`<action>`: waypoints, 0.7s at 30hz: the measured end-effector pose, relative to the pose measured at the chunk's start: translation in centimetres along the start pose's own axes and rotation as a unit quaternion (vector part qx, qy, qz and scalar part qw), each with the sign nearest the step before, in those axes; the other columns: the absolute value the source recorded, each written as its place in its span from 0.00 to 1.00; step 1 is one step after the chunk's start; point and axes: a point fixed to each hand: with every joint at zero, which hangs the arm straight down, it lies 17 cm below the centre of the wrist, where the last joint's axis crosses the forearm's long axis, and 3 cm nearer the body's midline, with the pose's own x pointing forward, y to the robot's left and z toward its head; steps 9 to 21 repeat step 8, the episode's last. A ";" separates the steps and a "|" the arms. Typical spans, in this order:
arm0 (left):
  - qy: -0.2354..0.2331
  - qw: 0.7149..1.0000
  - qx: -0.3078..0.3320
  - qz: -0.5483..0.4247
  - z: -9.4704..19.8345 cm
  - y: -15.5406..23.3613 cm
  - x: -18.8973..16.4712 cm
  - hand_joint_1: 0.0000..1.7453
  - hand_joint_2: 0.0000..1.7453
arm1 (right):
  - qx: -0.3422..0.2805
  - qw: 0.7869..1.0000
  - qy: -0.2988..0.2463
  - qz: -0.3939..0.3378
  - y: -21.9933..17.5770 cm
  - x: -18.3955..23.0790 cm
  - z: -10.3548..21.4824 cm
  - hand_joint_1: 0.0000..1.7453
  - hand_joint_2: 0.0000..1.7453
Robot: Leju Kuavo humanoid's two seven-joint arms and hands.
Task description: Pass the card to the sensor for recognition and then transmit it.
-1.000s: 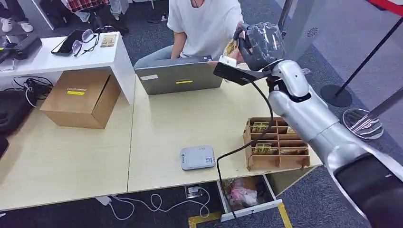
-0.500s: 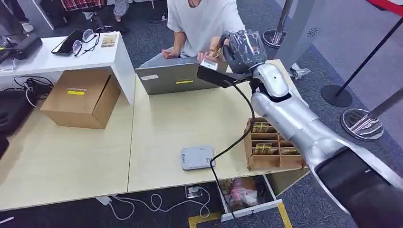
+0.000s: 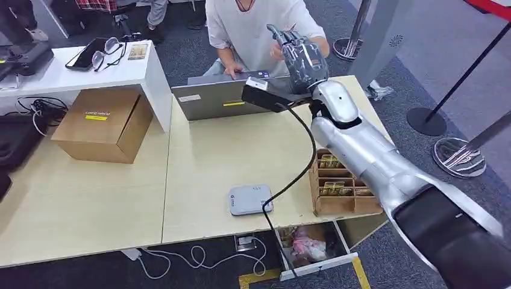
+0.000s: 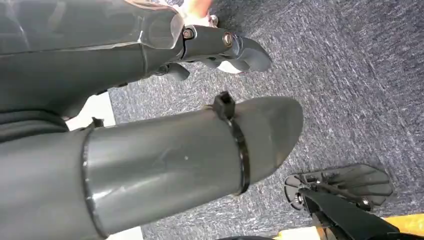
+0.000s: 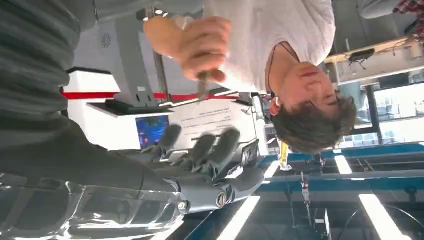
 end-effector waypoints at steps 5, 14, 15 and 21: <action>0.001 1.000 0.002 0.005 0.0 -0.2 0.0 0.00 0.00 | -0.008 0.999 -0.011 -0.047 -0.5 1.1 -0.1 0.00 0.00; 0.001 1.000 0.002 0.005 0.1 -0.3 0.1 0.00 0.00 | -0.020 0.993 -0.021 -0.112 -0.9 2.6 0.5 0.00 0.00; 0.001 1.000 0.002 0.005 0.1 -0.3 0.1 0.00 0.00 | -0.020 0.993 -0.021 -0.112 -0.9 2.6 0.5 0.00 0.00; 0.001 1.000 0.002 0.005 0.1 -0.3 0.1 0.00 0.00 | -0.020 0.993 -0.021 -0.112 -0.9 2.6 0.5 0.00 0.00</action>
